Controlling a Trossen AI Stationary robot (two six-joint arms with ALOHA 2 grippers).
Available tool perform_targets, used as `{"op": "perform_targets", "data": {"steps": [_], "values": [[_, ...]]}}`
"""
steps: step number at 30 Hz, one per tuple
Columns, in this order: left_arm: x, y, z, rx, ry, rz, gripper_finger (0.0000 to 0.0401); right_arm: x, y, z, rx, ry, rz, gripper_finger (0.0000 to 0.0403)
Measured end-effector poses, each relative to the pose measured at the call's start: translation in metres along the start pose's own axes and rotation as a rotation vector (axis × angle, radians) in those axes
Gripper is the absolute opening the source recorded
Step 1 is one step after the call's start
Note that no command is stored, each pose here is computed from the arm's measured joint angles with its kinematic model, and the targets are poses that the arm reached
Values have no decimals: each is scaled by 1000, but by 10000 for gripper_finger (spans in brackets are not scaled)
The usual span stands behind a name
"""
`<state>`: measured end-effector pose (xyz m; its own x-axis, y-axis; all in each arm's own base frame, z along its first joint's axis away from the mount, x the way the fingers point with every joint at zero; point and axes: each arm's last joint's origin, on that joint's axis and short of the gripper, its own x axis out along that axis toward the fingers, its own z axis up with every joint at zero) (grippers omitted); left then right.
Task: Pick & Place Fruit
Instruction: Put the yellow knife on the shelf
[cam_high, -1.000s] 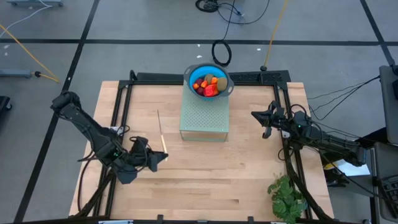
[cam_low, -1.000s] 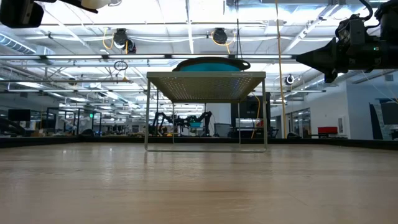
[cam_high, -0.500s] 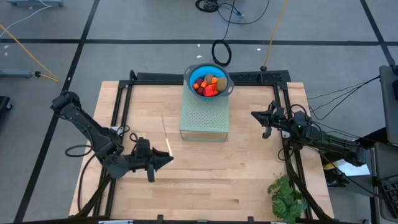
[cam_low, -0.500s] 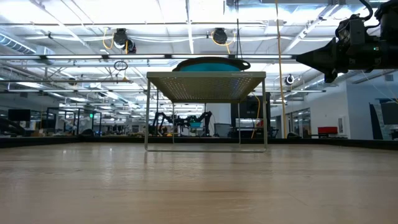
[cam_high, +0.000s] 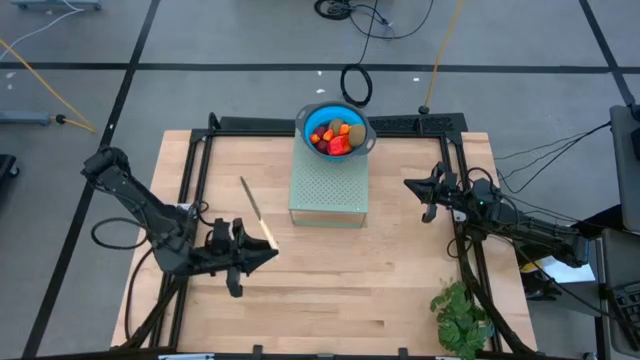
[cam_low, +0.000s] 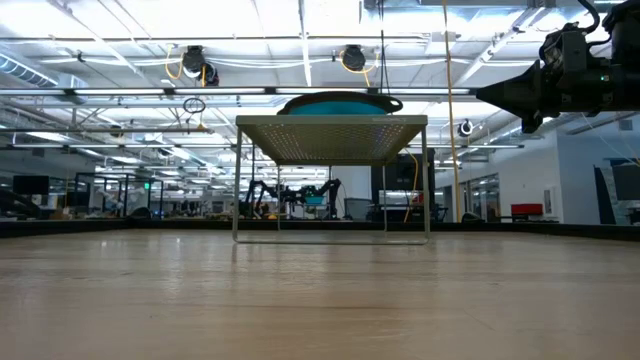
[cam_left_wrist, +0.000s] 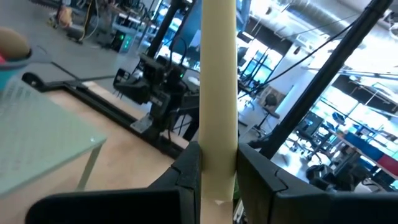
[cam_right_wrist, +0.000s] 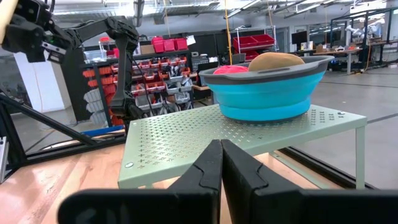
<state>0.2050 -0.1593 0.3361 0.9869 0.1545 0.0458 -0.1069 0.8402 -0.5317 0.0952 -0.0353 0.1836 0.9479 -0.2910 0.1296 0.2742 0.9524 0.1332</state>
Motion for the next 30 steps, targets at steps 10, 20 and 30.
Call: {"op": "perform_targets", "data": {"steps": [10, 20, 30], "values": [[0, -1, 2, 9, -16, -5, 65, 0, 0, 0, 0, 0, 0, 0], [15, 20, -9, -18, 106, 65, 65, 0, 0, 0, 0, 0, 0, 0], [36, 54, -12, -85, 343, 88, 65, 0, 0, 0, 0, 0, 0, 0]]}}
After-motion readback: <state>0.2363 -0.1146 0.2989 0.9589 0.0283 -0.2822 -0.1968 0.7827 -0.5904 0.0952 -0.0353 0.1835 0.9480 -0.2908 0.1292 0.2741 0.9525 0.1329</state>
